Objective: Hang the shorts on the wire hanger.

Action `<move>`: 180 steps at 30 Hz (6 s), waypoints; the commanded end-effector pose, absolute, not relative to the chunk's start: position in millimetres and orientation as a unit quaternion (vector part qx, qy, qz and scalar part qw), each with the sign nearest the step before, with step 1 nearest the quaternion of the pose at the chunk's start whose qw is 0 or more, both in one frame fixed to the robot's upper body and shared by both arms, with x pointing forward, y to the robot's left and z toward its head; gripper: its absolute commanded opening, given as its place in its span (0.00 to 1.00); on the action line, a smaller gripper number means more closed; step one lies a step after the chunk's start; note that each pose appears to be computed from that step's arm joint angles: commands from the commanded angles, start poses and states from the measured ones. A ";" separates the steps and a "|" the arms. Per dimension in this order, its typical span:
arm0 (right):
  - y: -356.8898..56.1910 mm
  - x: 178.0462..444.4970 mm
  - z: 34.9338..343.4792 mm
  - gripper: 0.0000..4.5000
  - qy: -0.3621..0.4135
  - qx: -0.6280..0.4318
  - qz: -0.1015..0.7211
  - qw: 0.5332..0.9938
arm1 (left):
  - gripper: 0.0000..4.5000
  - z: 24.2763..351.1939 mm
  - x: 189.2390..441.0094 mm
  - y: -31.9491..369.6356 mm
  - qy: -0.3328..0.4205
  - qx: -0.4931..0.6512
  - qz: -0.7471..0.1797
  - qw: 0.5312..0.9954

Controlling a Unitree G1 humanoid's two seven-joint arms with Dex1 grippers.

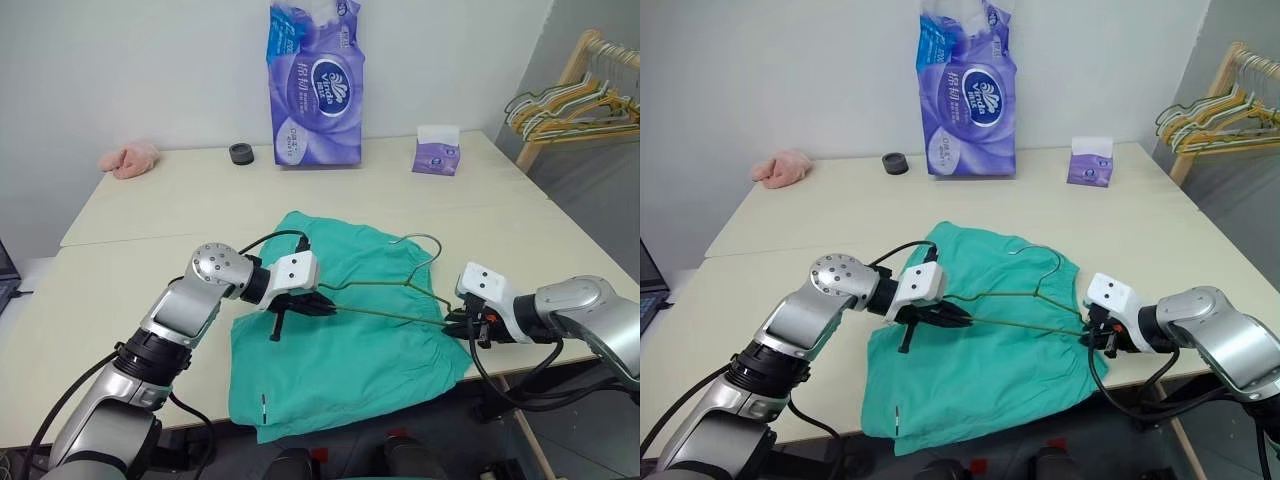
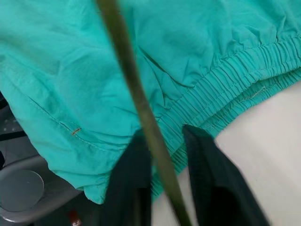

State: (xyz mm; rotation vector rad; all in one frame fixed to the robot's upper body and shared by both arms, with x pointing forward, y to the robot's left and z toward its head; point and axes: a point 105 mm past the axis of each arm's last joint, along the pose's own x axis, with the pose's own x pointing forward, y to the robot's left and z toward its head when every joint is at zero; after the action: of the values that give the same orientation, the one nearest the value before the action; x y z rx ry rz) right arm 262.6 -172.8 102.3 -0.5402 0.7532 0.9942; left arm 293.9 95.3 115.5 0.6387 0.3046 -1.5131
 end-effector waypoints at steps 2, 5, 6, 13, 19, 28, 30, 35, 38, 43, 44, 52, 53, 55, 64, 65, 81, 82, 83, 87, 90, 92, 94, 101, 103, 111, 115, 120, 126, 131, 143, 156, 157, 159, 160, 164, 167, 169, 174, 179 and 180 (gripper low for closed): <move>-169.0 265.9 114.0 0.00 0.327 -0.266 0.465 0.779 | 0.00 124.6 292.7 92.2 0.118 0.292 -0.673 0.669; -166.5 263.9 114.0 0.00 0.326 -0.262 0.470 0.777 | 0.00 124.4 294.6 90.0 0.112 0.291 -0.669 0.675; -166.1 263.4 114.0 0.00 0.326 -0.261 0.470 0.777 | 0.00 124.3 294.1 89.2 0.111 0.287 -0.671 0.675; -166.9 260.5 116.7 0.00 0.323 -0.259 0.469 0.780 | 0.28 129.0 294.5 84.1 0.102 0.229 -0.678 0.691; -173.4 253.7 115.2 0.00 0.331 -0.240 0.456 0.790 | 0.68 138.8 311.1 85.8 0.080 0.186 -0.646 0.736; -202.6 234.0 109.5 0.00 0.359 -0.140 0.369 0.846 | 0.68 150.0 354.3 135.5 0.082 0.136 -0.529 0.834; -215.3 226.0 107.5 0.00 0.370 -0.113 0.336 0.859 | 0.68 150.9 355.9 138.0 0.080 0.122 -0.525 0.838; -247.1 206.7 97.1 0.00 0.401 -0.061 0.258 0.877 | 0.68 145.6 336.2 124.7 0.092 0.100 -0.579 0.804; -262.0 190.4 86.1 0.00 0.426 -0.027 0.219 0.878 | 0.68 140.0 324.8 120.3 0.108 0.098 -0.606 0.782; -271.2 177.0 71.3 0.00 0.452 -0.007 0.191 0.871 | 0.68 140.5 314.0 115.6 0.103 0.113 -0.634 0.758; -271.0 176.3 70.2 0.00 0.453 -0.005 0.191 0.871 | 0.68 140.8 314.4 115.8 0.101 0.115 -0.632 0.760; -256.4 179.7 65.2 0.00 0.459 -0.005 0.226 0.859 | 0.68 146.1 327.8 116.2 0.063 0.152 -0.598 0.785; -255.3 180.2 65.4 0.00 0.459 -0.005 0.228 0.859 | 0.68 146.1 327.9 116.1 0.063 0.153 -0.597 0.785; -251.8 183.8 67.2 0.00 0.457 -0.011 0.239 0.857 | 0.68 145.8 329.5 117.7 0.063 0.154 -0.592 0.789; -239.5 196.0 80.5 0.00 0.442 -0.050 0.278 0.851 | 0.68 152.7 345.2 133.1 0.052 0.174 -0.552 0.814; -237.7 196.8 80.7 0.00 0.442 -0.051 0.282 0.850 | 0.68 154.1 347.0 134.4 0.051 0.175 -0.549 0.816; -245.9 238.7 66.7 0.00 0.470 -0.063 0.300 0.827 | 0.68 163.8 356.2 137.1 0.036 0.190 -0.532 0.824; -243.7 242.6 66.3 0.00 0.470 -0.059 0.304 0.826 | 0.68 164.0 356.0 136.8 0.036 0.190 -0.532 0.824; -240.9 246.2 66.0 0.00 0.470 -0.052 0.309 0.825 | 0.68 164.3 356.0 136.6 0.035 0.191 -0.532 0.824; -231.1 261.2 63.0 0.00 0.470 -0.032 0.319 0.822 | 0.68 167.5 356.5 136.6 0.030 0.191 -0.528 0.827; -226.9 276.3 62.4 0.00 0.462 -0.014 0.316 0.829 | 0.68 170.4 356.3 137.3 0.027 0.191 -0.525 0.829; -223.3 285.4 67.8 0.00 0.448 -0.006 0.316 0.836 | 0.68 171.7 356.3 138.0 0.025 0.190 -0.523 0.831; -219.9 294.9 77.4 0.00 0.427 -0.009 0.318 0.847 | 0.68 172.2 355.9 139.3 0.024 0.189 -0.520 0.833; -200.3 303.6 113.4 0.00 0.346 -0.073 0.353 0.866 | 0.79 182.4 364.9 146.4 0.012 0.166 -0.489 0.856; -185.3 301.9 121.2 0.00 0.317 -0.102 0.371 0.867 | 0.92 197.9 373.3 146.5 -0.014 0.148 -0.474 0.868; -147.6 288.0 129.1 0.00 0.262 -0.186 0.428 0.845 | 1.00 232.6 385.7 145.0 -0.045 0.162 -0.490 0.855; -141.1 283.1 129.9 0.00 0.252 -0.223 0.444 0.830 | 1.00 221.9 368.2 136.5 -0.007 0.222 -0.569 0.792; -138.7 279.5 129.2 0.00 0.246 -0.256 0.457 0.816 | 1.00 212.5 360.7 127.7 0.009 0.280 -0.609 0.742; -133.5 275.3 131.0 0.00 0.229 -0.305 0.475 0.793 | 1.00 194.8 359.2 113.6 0.020 0.320 -0.640 0.698; -130.8 274.3 136.7 0.00 0.214 -0.332 0.484 0.781 | 1.00 171.3 347.2 114.0 0.054 0.332 -0.674 0.657; -120.3 273.1 145.8 0.00 0.176 -0.360 0.503 0.766 | 0.59 155.7 344.7 112.4 0.082 0.311 -0.687 0.652; -116.5 267.9 147.4 0.00 0.141 -0.398 0.526 0.738 | 0.00 148.3 340.8 110.1 0.092 0.304 -0.691 0.649; -116.9 268.4 147.4 0.00 0.139 -0.402 0.525 0.737 | 0.00 148.2 340.7 110.1 0.093 0.304 -0.692 0.648; -118.5 267.4 146.2 0.00 0.136 -0.417 0.531 0.725 | 0.00 147.9 340.5 110.1 0.094 0.304 -0.692 0.648; -120.6 265.5 145.5 0.00 0.139 -0.423 0.538 0.716 | 0.00 147.6 340.4 110.0 0.095 0.303 -0.693 0.648; -137.5 270.5 152.9 0.23 0.138 -0.465 0.526 0.699 | 0.00 146.3 339.5 109.6 0.097 0.303 -0.693 0.647; -152.1 277.2 160.8 0.45 0.141 -0.485 0.505 0.700 | 0.00 145.6 339.2 109.7 0.098 0.305 -0.693 0.646; -170.5 284.1 167.4 0.60 0.156 -0.493 0.473 0.713 | 0.00 145.2 339.1 110.2 0.099 0.306 -0.692 0.646; -217.4 284.4 169.5 0.97 0.194 -0.435 0.391 0.788 | 0.00 145.6 340.8 111.1 0.096 0.309 -0.687 0.650; -227.4 254.5 137.5 0.99 0.197 -0.329 0.367 0.848 | 0.00 150.7 344.6 110.1 0.087 0.297 -0.679 0.666; -223.5 245.3 127.7 0.99 0.197 -0.305 0.369 0.856 | 0.00 153.4 345.9 109.6 0.084 0.288 -0.677 0.672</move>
State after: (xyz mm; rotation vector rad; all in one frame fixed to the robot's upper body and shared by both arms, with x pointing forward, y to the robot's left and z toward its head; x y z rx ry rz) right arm 251.4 -232.7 122.6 -0.6666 0.4747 0.7718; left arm 341.8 110.2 136.2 0.6574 0.2512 -1.5510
